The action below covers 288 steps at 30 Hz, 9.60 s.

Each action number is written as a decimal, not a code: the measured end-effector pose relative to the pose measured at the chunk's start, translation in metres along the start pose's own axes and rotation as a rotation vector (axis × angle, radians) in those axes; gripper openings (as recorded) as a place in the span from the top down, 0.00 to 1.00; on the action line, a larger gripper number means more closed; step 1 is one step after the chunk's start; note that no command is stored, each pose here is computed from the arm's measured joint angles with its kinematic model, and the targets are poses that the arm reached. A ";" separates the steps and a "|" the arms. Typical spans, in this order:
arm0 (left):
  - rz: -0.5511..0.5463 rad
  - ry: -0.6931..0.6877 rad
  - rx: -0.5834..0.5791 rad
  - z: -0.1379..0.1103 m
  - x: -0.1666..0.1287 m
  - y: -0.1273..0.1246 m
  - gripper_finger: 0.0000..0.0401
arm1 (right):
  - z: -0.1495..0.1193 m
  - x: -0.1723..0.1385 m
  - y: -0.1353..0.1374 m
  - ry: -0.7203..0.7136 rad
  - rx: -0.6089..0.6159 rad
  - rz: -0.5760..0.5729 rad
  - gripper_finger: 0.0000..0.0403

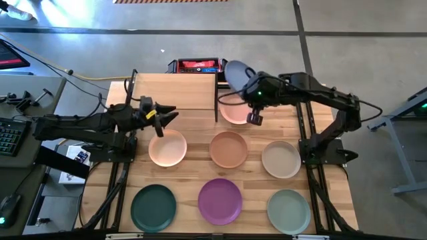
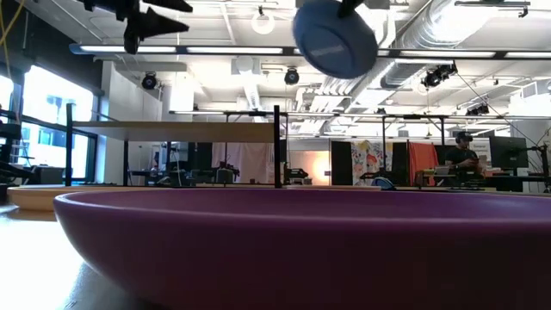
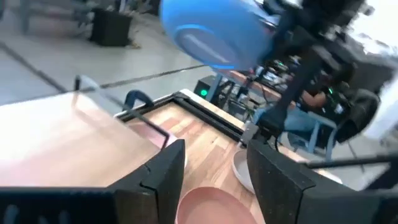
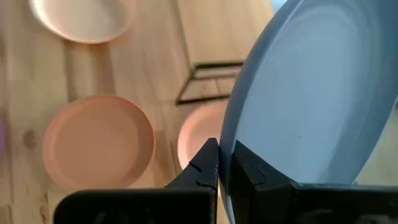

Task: Place and stack plates onto a shelf
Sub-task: Put the blue plate on the shelf, then stack the dark green plate on top of the blue plate on the shelf

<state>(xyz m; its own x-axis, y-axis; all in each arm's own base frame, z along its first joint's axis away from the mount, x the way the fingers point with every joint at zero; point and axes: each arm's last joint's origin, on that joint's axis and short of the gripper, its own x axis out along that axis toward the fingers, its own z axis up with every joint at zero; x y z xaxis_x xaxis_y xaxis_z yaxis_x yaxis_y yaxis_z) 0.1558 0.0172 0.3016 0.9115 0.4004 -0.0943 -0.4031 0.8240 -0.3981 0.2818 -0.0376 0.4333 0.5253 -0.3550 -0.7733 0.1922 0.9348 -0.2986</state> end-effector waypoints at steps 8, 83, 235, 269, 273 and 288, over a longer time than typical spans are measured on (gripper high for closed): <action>0.030 -0.021 -0.244 0.001 0.007 0.003 0.60 | 0.009 -0.010 0.028 -0.104 -0.231 0.050 1.00; -0.224 -0.220 -0.327 0.033 -0.026 -0.003 0.62 | 0.060 0.206 -0.002 -0.143 -0.636 0.004 1.00; -0.263 1.466 0.213 -0.176 -0.026 -0.058 0.62 | 0.029 0.125 0.086 0.209 -0.157 0.129 0.90; -0.135 1.502 0.256 -0.202 -0.025 -0.059 0.62 | 0.029 0.126 0.087 0.207 -0.154 0.154 0.90; -0.109 1.519 0.264 -0.209 -0.023 -0.058 0.62 | 0.029 0.126 0.087 0.207 -0.154 0.155 0.90; -0.074 1.523 0.258 -0.211 -0.023 -0.057 0.82 | 0.029 0.126 0.087 0.207 -0.154 0.155 0.90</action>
<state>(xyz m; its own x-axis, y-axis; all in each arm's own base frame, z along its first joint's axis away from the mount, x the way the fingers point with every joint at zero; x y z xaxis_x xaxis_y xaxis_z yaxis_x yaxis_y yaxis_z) 0.1753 -0.1236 0.1334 0.0825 -0.2847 -0.9550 -0.2114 0.9315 -0.2960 0.3885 -0.0010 0.3265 0.3554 -0.2174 -0.9091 -0.0136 0.9713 -0.2375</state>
